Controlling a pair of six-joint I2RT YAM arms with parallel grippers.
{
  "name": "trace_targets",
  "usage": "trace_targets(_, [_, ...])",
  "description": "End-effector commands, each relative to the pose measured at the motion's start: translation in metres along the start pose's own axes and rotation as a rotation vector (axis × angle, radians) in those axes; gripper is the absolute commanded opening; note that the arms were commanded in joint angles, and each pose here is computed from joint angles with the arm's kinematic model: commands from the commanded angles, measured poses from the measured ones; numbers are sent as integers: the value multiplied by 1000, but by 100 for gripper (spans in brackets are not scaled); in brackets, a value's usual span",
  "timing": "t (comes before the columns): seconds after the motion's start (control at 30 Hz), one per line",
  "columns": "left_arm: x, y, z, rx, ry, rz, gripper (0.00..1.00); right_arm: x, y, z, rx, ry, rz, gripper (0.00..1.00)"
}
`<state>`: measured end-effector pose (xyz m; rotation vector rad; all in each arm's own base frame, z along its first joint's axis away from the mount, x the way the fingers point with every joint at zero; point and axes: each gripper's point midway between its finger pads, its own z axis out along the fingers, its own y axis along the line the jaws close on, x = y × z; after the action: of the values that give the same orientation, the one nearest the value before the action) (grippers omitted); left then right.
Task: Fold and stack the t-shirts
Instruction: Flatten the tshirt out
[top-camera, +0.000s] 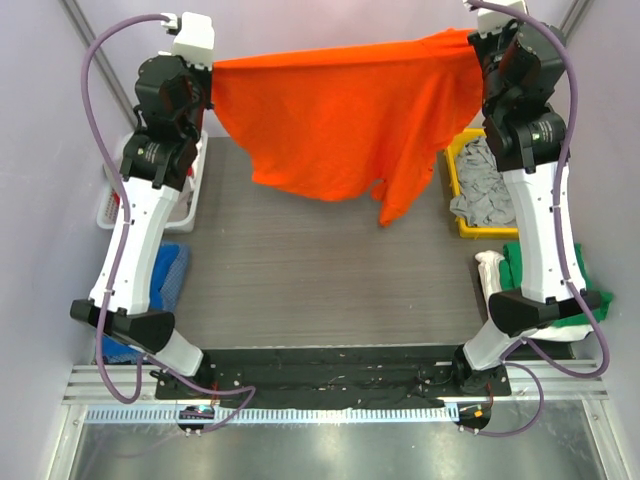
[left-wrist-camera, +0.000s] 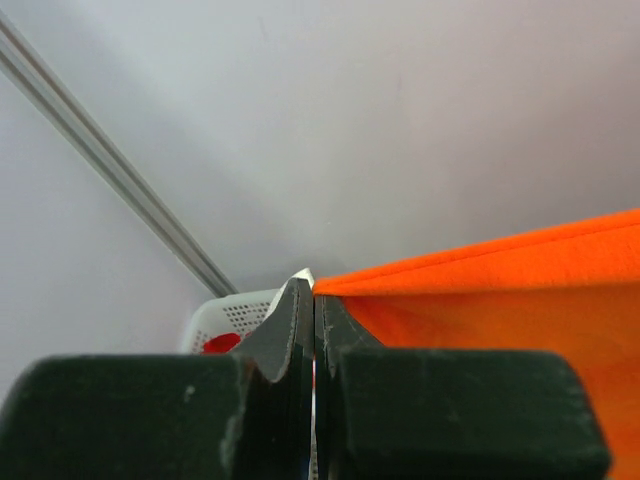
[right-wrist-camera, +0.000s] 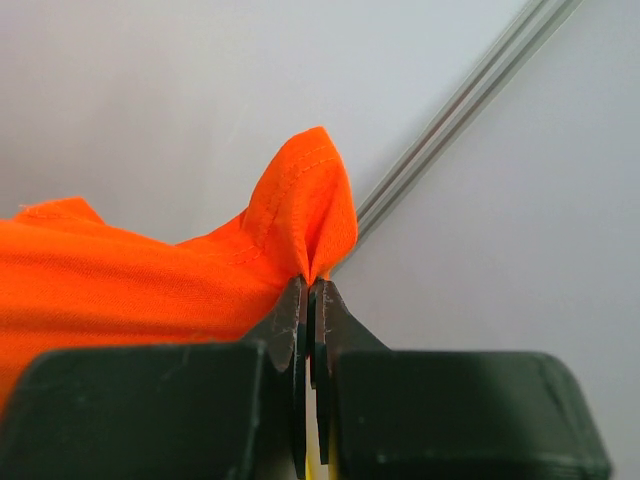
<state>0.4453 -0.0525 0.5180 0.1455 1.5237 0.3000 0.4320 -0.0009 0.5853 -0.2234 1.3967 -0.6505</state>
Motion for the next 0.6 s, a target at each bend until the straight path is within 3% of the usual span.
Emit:
trace_targets(0.0, [4, 40, -36, -84, 30, -33, 0, -7, -64, -46, 134, 12, 76, 1])
trace_targets(0.17, [30, 30, -80, 34, 90, -35, 0, 13, -38, -67, -9, 54, 120, 1])
trace_targets(0.3, [37, 33, -105, 54, 89, -45, 0, 20, -37, -82, -29, 67, 144, 1])
trace_targets(0.43, [33, 41, -113, 22, 66, -64, 0, 19, -45, -84, 1, 69, 151, 1])
trace_targets(0.57, [29, 47, -94, -45, 55, -69, 0, 24, -43, -67, 46, 94, 127, 1])
